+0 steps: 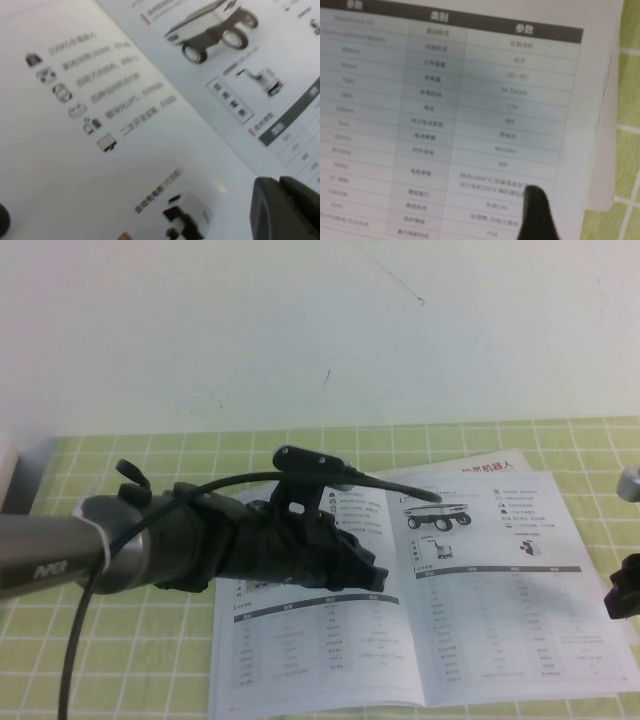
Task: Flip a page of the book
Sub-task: Open the closed book
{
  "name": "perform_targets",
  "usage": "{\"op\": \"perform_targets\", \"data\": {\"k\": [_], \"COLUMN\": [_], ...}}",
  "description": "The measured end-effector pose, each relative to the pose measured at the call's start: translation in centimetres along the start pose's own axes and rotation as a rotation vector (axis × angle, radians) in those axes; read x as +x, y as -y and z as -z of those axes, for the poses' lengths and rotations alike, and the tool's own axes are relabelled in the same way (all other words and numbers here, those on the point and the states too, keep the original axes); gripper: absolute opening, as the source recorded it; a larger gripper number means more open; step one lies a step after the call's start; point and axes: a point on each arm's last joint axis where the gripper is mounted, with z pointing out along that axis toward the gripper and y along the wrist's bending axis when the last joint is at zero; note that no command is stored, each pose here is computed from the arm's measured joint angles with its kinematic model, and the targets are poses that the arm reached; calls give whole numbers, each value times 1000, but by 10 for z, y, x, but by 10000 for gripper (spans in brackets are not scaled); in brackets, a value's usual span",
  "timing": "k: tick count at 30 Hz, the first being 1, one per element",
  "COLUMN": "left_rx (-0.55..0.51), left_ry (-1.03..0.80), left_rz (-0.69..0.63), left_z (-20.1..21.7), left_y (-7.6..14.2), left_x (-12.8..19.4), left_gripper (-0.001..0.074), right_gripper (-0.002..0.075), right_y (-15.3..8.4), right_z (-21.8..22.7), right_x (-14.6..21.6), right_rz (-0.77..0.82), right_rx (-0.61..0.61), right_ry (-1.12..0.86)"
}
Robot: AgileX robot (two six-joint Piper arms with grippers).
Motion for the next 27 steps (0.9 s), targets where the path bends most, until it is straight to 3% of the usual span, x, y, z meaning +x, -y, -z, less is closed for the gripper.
{"op": "perform_targets", "data": {"k": [9, 20, 27], "left_rx": [-24, -36, -36], "left_ry": [-119, -155, -158], "left_rz": [21, 36, 35], "left_z": [-30, -33, -33], "left_y": [-17, -19, -19], "left_x": [28, 30, 30], "left_gripper": [-3, -3, -3], "right_gripper": [433, 434, 437], "right_y": [-6, -5, -1], "right_z": [0, 0, -25], "right_x": [-4, -12, -10], "right_rz": [25, 38, -21], "right_rx": [-65, -55, -86], "right_ry": [49, 132, 69]}}
